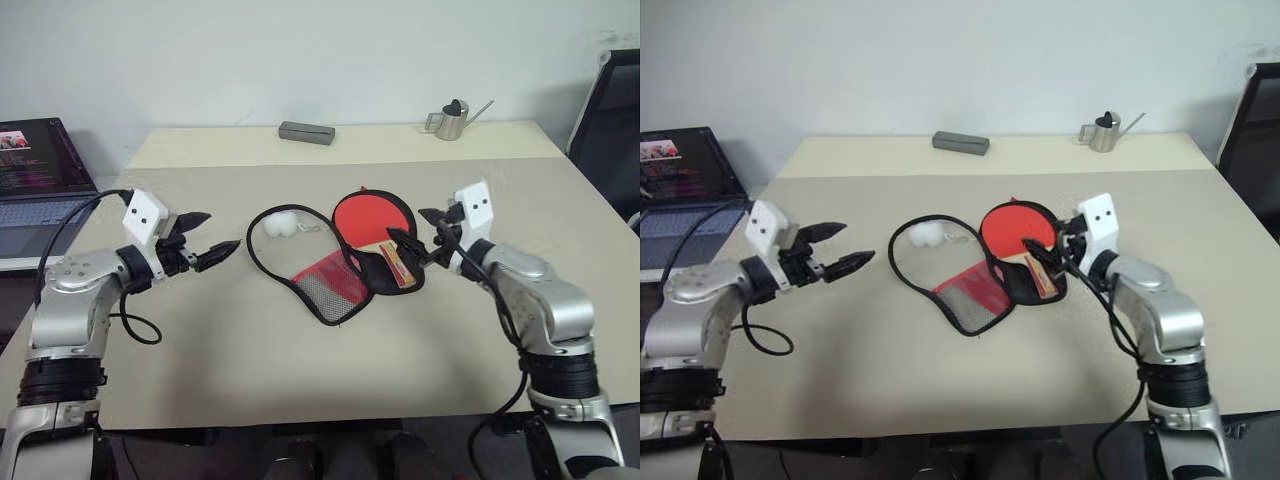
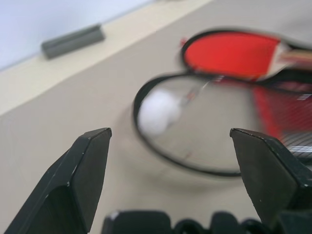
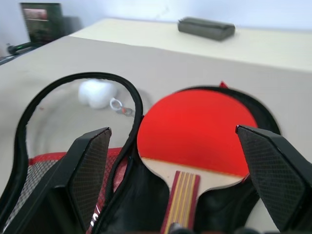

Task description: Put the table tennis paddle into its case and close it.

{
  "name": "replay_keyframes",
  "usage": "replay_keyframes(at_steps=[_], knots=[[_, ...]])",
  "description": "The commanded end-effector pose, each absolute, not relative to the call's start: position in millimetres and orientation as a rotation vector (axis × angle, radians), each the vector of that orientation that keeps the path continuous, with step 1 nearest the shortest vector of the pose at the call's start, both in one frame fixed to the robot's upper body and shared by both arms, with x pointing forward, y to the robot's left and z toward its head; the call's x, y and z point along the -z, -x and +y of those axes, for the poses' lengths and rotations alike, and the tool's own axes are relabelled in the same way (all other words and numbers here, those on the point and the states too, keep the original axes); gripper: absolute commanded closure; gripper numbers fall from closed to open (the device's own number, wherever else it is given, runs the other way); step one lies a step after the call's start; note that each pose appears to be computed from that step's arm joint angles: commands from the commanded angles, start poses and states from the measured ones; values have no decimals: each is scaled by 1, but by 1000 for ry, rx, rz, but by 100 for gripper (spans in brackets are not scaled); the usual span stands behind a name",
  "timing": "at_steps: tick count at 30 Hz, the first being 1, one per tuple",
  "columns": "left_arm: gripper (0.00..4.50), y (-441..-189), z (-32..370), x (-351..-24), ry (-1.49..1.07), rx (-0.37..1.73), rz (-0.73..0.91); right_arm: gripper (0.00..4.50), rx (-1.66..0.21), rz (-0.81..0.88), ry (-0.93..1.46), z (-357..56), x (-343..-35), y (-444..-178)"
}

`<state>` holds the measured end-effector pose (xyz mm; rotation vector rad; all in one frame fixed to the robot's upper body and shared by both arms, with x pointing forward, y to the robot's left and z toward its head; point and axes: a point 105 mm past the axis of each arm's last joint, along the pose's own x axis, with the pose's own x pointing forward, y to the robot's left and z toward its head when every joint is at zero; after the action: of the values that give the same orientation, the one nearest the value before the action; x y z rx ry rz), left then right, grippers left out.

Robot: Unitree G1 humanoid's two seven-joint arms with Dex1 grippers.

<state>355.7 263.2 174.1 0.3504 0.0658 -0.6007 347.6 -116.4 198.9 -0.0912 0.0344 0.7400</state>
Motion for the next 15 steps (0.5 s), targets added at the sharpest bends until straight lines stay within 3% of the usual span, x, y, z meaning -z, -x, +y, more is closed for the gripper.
replay_keyframes(at_steps=[1, 15], knots=[[23, -367, 267, -181, -405, 548, 25, 1, -848, -36, 97, -105, -216, -331], [23, -414, 260, -138, -392, 403, 81, 1, -867, 5, 115, -110, -207, -323]])
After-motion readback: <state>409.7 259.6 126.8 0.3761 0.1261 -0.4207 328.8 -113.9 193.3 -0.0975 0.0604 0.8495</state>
